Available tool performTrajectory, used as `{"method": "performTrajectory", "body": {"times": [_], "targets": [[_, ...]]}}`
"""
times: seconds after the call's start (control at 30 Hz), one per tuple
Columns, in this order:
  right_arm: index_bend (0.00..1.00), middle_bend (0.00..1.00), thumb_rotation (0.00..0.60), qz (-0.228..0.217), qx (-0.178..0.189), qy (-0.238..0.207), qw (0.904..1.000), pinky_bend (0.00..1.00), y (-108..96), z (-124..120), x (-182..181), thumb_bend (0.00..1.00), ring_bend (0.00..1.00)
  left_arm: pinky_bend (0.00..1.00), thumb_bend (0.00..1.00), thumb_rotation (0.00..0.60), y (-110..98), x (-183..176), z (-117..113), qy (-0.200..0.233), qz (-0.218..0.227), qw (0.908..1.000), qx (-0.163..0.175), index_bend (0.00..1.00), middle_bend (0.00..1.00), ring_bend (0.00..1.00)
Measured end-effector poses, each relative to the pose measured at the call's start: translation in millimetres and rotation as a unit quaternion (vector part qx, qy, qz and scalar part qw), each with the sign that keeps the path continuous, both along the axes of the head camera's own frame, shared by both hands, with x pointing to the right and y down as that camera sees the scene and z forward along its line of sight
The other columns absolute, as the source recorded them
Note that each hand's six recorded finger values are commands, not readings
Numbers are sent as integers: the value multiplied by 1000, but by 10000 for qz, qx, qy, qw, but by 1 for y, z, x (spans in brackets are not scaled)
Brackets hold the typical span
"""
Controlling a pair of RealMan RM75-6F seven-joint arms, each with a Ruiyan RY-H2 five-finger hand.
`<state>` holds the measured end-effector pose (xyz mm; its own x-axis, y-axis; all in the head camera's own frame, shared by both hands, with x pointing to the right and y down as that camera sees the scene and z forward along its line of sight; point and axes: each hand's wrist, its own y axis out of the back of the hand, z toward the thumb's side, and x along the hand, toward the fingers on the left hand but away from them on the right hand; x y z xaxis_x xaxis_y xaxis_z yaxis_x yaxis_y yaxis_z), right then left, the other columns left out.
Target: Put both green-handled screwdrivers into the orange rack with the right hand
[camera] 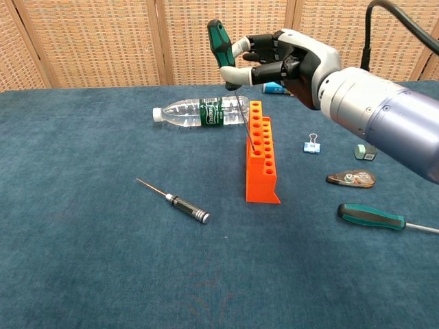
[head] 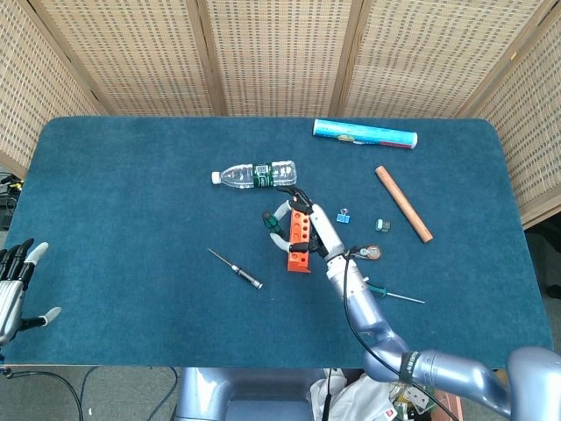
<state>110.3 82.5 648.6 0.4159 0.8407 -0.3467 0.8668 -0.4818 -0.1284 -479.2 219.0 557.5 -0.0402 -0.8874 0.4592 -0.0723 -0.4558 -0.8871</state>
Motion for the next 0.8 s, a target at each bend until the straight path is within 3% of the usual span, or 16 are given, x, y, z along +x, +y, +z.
{"method": "performTrajectory", "body": {"times": [0.8], "targets": [[610,122,600,125,-248,-71,9996,0,9,19,14,367,0,0,0,600,1,1,0,36,-9,10000,-21,0,0,0]]}}
